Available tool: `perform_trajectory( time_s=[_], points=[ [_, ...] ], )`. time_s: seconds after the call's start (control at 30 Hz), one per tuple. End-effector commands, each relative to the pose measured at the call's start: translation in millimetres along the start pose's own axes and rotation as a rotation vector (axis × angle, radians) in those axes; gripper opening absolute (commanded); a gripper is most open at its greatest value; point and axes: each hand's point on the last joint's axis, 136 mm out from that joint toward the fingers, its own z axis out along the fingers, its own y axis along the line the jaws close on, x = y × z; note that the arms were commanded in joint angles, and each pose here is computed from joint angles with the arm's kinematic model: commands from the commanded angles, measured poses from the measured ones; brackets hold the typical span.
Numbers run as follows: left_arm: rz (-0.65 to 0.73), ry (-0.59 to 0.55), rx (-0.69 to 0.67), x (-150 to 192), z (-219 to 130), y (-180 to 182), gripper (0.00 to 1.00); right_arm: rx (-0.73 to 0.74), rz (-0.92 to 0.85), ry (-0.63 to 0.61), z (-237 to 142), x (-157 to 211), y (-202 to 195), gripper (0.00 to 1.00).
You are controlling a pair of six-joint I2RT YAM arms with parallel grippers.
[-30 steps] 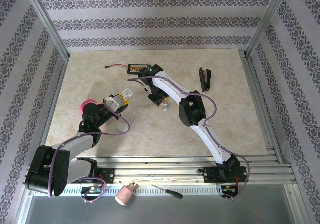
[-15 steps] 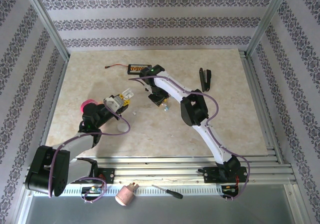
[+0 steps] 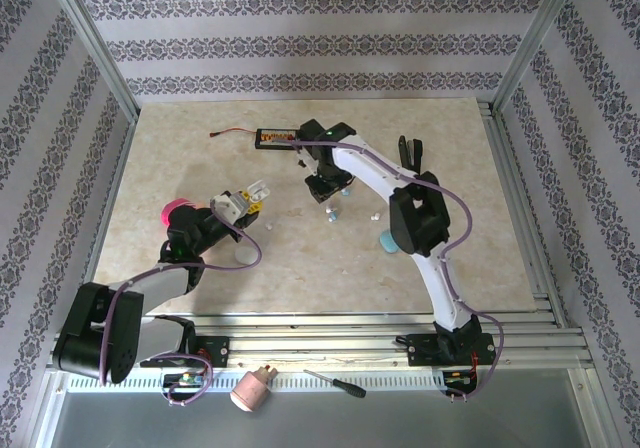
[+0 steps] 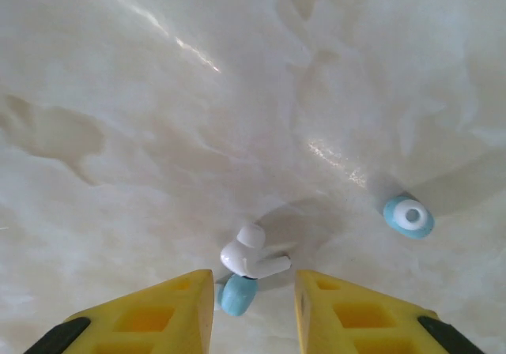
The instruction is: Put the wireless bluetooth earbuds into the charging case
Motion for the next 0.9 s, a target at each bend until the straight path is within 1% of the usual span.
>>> perform_trajectory(
  time_s=[0.0,0.07,0.1,0.17,0.27,0.37,0.43,0.6,0.87],
  points=[
    [0.020,-0.089,0.003,-26.8,3.4,8.3,0.00,-0.081,0.024,-0.131,-20.1,-18.9,9.9,0.35],
    [0.019,-0.093,0.005,-28.4,4.3,9.0,0.00,-0.072,0.002,-0.107,-18.0,-12.2,9.6,0.45],
    [0.019,-0.093,0.008,-28.7,4.8,8.9,0.00,-0.055,-0.007,-0.082,-15.2,-7.5,7.5,0.46],
    [0.021,-0.092,0.006,-29.1,5.4,9.7,0.00,0.033,-0.032,0.001,-7.7,4.8,-3.2,0.47],
    [0.023,-0.087,-0.009,-27.9,4.8,11.9,0.00,0.121,-0.062,0.086,1.0,16.4,-10.0,0.47],
    [0.025,-0.081,-0.019,-25.8,4.2,12.9,0.00,0.190,-0.100,0.137,9.3,21.8,-12.0,0.47],
    [0.026,-0.081,-0.018,-25.8,4.1,12.3,0.00,0.211,-0.117,0.160,15.9,23.5,-11.2,0.45],
    [0.027,-0.078,-0.023,-24.4,2.4,11.8,0.00,0.225,-0.146,0.212,28.8,27.1,-7.9,0.43],
    [0.030,-0.073,-0.032,-22.7,-0.5,10.9,0.00,0.212,-0.174,0.257,45.5,29.8,-3.1,0.40]
  ],
)
